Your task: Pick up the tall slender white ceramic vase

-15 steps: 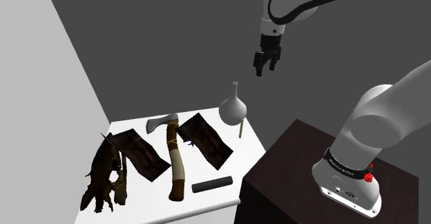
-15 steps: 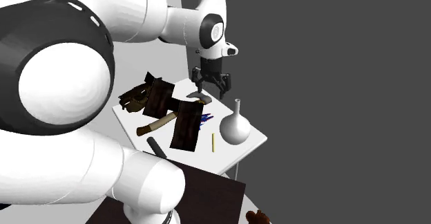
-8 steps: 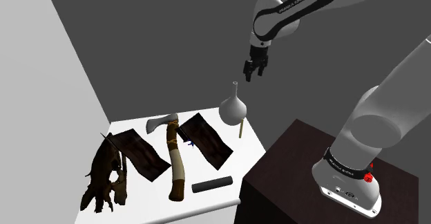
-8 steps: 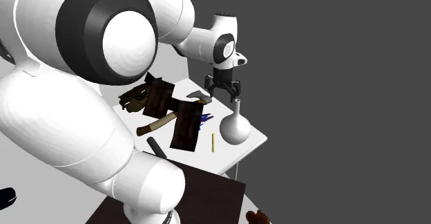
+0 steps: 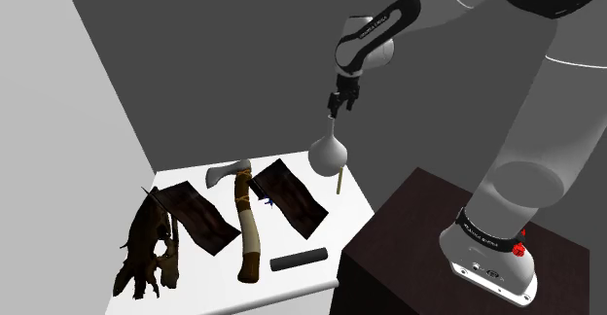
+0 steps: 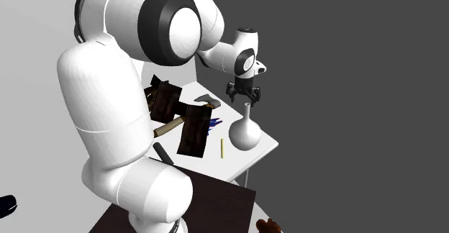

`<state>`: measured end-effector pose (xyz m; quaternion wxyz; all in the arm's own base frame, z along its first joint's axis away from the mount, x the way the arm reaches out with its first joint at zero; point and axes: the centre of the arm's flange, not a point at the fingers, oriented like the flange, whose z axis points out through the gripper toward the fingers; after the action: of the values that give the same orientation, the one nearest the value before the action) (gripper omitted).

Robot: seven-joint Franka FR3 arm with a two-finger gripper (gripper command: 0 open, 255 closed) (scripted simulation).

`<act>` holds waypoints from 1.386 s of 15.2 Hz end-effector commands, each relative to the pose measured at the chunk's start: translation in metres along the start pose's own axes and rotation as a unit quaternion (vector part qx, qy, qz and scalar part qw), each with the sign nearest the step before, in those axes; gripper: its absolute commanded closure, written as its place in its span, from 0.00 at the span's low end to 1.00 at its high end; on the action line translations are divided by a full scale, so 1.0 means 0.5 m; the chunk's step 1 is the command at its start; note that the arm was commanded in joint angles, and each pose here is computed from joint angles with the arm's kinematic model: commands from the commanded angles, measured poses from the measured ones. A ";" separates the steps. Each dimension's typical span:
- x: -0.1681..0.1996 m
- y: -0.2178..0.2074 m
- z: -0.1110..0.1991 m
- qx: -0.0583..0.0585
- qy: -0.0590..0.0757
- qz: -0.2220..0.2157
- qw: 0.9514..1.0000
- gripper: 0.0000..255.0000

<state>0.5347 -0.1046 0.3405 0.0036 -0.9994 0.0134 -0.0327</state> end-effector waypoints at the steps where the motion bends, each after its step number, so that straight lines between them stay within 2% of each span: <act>1: 0.038 0.007 0.026 0.000 0.009 -0.005 1.000 0.00; 4: 0.091 0.024 0.067 -0.001 0.019 -0.010 1.000 0.00; 13: 0.085 0.024 0.147 -0.001 0.019 -0.010 1.000 0.00; 14: 0.086 0.025 0.146 -0.001 0.019 -0.010 1.000 1.00; 21: 0.086 0.025 0.146 -0.001 0.019 -0.010 1.000 1.00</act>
<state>0.5823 -0.1178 0.2707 0.0023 -0.9986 0.0030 -0.0524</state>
